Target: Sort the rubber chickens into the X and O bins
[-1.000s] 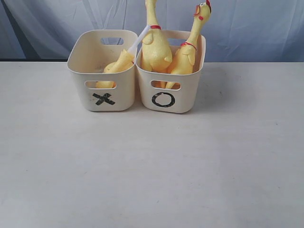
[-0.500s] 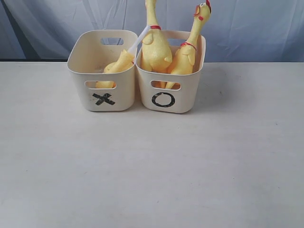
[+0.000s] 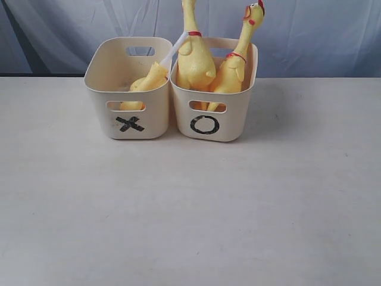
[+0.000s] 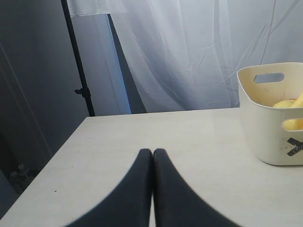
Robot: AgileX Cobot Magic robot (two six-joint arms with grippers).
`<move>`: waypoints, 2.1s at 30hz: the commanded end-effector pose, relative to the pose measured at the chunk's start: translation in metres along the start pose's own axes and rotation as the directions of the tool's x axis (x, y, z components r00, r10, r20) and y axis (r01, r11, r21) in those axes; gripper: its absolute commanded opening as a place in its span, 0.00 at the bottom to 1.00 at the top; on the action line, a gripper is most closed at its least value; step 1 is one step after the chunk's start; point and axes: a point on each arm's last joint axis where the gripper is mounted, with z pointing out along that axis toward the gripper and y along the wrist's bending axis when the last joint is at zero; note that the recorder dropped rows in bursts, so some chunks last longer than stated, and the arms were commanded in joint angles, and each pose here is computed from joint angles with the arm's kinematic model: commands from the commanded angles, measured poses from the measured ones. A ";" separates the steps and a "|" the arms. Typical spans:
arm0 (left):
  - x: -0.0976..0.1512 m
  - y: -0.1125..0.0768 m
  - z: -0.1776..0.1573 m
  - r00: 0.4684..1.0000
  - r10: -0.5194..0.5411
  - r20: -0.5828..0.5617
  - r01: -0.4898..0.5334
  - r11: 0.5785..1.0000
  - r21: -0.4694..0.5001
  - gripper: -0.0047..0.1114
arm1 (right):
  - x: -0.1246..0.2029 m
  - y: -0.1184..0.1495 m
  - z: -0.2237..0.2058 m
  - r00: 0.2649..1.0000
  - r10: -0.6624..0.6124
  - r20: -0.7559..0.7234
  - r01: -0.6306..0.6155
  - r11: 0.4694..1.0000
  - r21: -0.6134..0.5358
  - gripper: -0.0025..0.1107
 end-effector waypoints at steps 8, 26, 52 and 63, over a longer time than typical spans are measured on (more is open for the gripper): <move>0.001 0.000 0.000 1.000 0.005 0.002 -0.005 1.000 -0.008 0.04 | 0.000 0.000 0.000 1.000 -0.013 0.002 0.013 1.000 0.006 0.02; -0.043 -0.003 -0.012 0.862 -0.160 0.481 0.126 0.987 0.104 0.04 | 0.077 0.019 0.021 0.956 0.259 0.135 -0.221 0.944 -0.245 0.02; 0.046 -0.024 0.033 0.915 -0.042 0.401 0.003 0.995 0.097 0.04 | 0.226 0.006 0.005 0.909 0.189 -0.371 -0.229 0.971 -0.066 0.02; 0.054 -0.024 0.036 0.948 -0.038 0.316 0.008 0.996 0.093 0.04 | 0.241 0.002 -0.001 0.835 0.168 -0.524 -0.194 0.981 0.007 0.02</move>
